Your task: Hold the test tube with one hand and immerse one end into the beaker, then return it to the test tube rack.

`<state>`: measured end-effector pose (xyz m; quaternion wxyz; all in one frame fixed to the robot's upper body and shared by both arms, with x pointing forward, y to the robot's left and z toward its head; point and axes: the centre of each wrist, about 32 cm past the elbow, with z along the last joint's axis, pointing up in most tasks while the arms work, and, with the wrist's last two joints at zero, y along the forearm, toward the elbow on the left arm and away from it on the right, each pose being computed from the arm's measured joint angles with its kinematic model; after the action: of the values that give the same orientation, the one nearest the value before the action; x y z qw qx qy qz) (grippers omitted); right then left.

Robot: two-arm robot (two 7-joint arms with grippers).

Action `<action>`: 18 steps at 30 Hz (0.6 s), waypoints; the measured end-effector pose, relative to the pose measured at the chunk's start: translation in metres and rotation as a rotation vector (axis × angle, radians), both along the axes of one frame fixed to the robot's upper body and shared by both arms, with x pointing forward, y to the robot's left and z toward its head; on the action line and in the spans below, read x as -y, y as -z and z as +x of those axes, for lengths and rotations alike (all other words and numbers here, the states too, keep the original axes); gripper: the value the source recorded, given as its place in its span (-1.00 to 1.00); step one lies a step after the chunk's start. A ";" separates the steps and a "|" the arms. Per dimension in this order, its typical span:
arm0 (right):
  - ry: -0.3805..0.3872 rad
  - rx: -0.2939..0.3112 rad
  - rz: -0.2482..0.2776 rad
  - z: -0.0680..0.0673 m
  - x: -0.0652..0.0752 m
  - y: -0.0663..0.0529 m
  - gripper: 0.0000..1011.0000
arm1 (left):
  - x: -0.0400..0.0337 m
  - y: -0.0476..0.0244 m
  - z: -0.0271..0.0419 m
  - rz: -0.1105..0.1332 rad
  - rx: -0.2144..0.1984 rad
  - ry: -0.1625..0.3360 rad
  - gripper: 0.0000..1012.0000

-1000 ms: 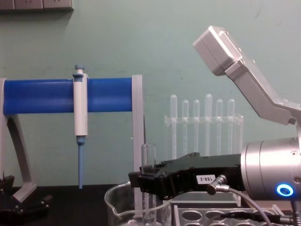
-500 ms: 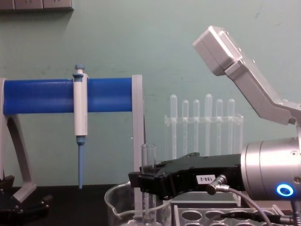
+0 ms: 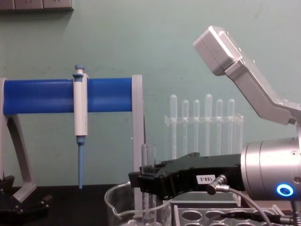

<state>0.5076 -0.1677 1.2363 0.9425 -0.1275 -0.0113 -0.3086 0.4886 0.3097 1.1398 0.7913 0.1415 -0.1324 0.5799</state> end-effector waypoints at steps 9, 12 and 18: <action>0.000 0.000 0.000 0.000 0.000 0.000 -0.55 | 0.0000 0.0000 0.0000 0.000 0.000 0.000 0.98; 0.000 0.000 0.000 0.000 0.000 0.000 -0.55 | 0.0000 0.0000 0.0000 0.000 0.000 0.000 0.98; 0.000 0.000 0.000 0.000 0.000 0.000 -0.55 | 0.0000 0.0000 0.0000 0.000 0.000 0.000 0.98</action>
<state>0.5077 -0.1677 1.2363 0.9425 -0.1276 -0.0113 -0.3086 0.4886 0.3097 1.1398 0.7913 0.1415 -0.1324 0.5799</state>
